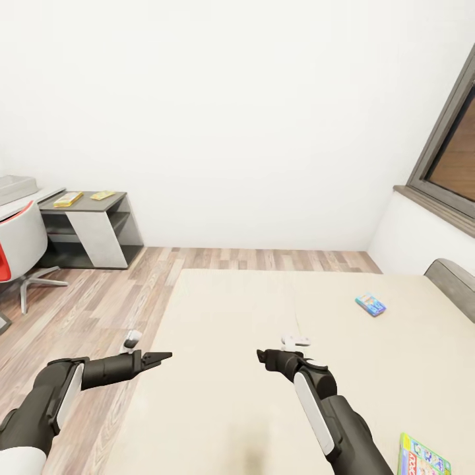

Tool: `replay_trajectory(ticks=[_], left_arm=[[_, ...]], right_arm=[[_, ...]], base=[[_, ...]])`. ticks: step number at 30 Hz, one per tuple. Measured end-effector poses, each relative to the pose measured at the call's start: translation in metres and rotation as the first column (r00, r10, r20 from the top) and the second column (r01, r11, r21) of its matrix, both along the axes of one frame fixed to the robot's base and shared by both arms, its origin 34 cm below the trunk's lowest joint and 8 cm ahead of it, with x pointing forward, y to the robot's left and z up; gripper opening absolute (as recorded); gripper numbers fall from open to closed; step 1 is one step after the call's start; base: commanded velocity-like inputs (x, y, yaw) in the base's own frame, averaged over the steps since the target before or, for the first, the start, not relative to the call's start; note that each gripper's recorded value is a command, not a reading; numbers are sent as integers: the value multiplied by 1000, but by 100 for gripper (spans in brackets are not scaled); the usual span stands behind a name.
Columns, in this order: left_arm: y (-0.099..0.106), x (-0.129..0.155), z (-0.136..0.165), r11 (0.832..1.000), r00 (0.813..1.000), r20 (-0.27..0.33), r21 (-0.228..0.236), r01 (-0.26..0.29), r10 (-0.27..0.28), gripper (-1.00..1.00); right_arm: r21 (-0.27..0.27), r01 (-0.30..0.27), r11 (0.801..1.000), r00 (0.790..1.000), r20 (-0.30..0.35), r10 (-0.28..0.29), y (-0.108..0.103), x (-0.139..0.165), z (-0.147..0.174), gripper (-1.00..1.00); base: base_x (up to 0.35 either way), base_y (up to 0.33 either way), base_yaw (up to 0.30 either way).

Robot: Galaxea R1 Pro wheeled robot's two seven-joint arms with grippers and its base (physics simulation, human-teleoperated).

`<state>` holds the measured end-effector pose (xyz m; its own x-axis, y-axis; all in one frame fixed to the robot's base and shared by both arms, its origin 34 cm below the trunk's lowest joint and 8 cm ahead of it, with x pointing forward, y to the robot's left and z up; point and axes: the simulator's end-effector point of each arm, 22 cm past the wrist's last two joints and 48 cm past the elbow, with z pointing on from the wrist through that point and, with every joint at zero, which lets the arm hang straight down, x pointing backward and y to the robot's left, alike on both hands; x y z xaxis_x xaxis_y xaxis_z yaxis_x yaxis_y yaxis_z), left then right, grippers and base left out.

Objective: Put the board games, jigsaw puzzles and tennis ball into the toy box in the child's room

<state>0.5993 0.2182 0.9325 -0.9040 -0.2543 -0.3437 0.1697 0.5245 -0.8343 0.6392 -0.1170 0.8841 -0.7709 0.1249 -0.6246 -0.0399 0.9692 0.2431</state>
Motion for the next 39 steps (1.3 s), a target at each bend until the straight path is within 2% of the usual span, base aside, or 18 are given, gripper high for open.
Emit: replay_trajectory(ticks=[16, 39], left_arm=[[-3, 0, 0, 1000, 1000, 0, -5, 2, -2, 100], [-3, 0, 0, 1000, 1000, 0, -6, 2, -2, 100]], right_arm=[[0, 0, 1000, 1000, 0, 0, 0, 0, 0, 100], [-1, 0, 1000, 1000, 0, 0, -1, 0, 0, 100]], base=[[0, -116, 0], [0, -42, 0]])
